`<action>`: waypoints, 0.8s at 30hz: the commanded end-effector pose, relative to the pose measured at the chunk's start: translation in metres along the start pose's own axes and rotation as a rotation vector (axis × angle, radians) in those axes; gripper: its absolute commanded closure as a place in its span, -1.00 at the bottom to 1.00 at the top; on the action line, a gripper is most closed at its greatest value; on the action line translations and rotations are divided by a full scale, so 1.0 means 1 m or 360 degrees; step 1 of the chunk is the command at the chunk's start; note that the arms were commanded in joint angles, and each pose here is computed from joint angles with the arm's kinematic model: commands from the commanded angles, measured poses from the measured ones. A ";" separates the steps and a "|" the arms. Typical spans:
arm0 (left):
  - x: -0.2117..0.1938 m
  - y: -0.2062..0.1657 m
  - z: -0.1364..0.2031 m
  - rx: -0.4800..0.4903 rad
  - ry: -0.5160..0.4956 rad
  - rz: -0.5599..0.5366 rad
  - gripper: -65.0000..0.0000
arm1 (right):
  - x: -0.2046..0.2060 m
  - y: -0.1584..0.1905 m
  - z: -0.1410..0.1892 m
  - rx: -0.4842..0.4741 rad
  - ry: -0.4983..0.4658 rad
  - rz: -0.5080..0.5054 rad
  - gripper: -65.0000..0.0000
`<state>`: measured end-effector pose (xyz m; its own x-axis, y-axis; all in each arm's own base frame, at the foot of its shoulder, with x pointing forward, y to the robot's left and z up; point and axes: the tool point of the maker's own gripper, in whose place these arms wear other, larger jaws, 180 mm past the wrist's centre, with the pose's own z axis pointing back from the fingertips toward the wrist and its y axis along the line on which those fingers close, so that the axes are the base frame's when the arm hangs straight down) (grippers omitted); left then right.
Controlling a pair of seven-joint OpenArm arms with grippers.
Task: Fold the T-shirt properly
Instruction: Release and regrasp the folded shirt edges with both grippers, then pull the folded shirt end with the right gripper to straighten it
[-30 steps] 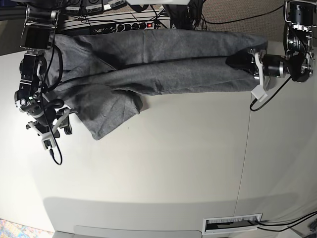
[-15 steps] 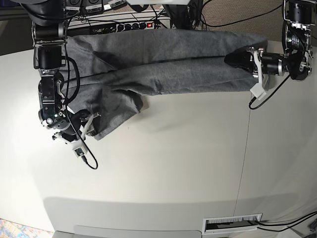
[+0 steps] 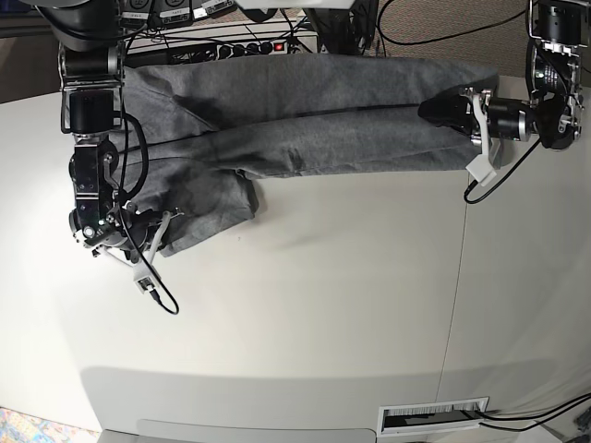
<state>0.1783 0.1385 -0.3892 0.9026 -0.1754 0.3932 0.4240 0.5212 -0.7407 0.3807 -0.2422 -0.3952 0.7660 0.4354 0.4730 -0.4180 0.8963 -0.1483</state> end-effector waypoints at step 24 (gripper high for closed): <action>0.024 0.008 0.008 0.0084 -0.0168 -0.0052 1.00 | -0.038 0.036 0.111 0.0091 -0.0146 0.0171 1.00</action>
<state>0.1919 0.1418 -0.3923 0.8917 -0.1225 0.4357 0.4234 0.5658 -0.7076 0.2738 -0.2320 -0.3348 0.6926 0.5118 0.5083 -0.5290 0.8394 -0.1245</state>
